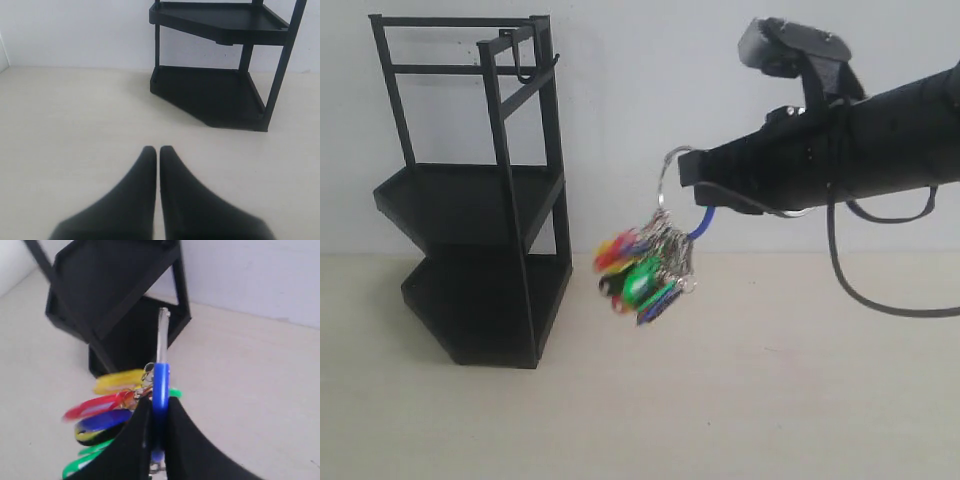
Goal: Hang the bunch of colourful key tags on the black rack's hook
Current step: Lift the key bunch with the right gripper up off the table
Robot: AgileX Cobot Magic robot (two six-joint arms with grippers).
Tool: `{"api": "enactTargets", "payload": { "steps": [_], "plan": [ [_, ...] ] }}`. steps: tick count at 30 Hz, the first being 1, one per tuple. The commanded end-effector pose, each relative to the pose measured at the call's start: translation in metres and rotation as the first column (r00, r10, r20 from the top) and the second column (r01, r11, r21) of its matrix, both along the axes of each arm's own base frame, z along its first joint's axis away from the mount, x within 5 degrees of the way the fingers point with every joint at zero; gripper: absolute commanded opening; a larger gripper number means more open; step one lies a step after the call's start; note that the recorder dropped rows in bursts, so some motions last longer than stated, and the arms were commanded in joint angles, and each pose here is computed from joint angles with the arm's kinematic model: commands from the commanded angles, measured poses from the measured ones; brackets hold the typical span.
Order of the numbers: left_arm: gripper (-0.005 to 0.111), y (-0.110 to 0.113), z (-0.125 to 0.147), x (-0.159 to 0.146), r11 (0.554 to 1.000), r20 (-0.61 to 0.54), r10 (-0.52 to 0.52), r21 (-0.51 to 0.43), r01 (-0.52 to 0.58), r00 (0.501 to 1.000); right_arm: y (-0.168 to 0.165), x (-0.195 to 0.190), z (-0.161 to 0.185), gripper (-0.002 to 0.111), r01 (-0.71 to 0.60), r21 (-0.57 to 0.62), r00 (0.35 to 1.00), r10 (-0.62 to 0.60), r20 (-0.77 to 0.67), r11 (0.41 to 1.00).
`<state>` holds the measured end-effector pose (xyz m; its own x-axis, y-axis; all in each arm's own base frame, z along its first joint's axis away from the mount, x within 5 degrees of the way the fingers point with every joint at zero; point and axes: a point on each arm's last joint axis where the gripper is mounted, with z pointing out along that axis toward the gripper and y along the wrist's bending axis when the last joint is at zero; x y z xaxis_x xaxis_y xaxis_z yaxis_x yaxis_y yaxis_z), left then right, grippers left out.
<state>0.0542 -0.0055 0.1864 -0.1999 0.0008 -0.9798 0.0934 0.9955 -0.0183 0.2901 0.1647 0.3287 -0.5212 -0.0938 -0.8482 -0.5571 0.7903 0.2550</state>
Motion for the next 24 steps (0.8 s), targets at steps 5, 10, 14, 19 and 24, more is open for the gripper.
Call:
{"api": "enactTargets", "payload": {
  "steps": [5, 10, 14, 19, 24],
  "plan": [
    [0.004, 0.0, 0.001, 0.0, 1.0, 0.002, 0.002, 0.0, -0.002, 1.0, 0.004, -0.004, 0.013, 0.0, 0.034, 0.021, 0.999, -0.034, 0.024, 0.999],
    [0.004, 0.0, 0.001, 0.0, 1.0, 0.002, 0.002, 0.0, -0.002, 1.0, 0.014, -0.01, 0.021, 0.0, -0.024, -0.059, 0.988, 0.033, 0.152, 0.998],
    [0.004, 0.0, 0.001, 0.0, 1.0, 0.002, 0.002, 0.0, -0.002, 1.0, 0.024, -0.016, 0.02, 0.0, -0.121, -0.214, 0.956, 0.172, 0.238, 0.969],
    [0.004, 0.0, 0.001, 0.0, 1.0, 0.002, 0.002, 0.0, -0.002, 1.0, 0.007, -0.001, 0.026, 0.0, 0.107, 0.061, 0.988, -0.113, 0.11, 0.992],
    [0.004, 0.0, 0.001, 0.0, 1.0, 0.002, 0.002, 0.0, -0.002, 1.0, 0.015, -0.006, 0.025, 0.0, 0.018, -0.075, 0.981, -0.003, 0.196, 0.997]
  ]
}}
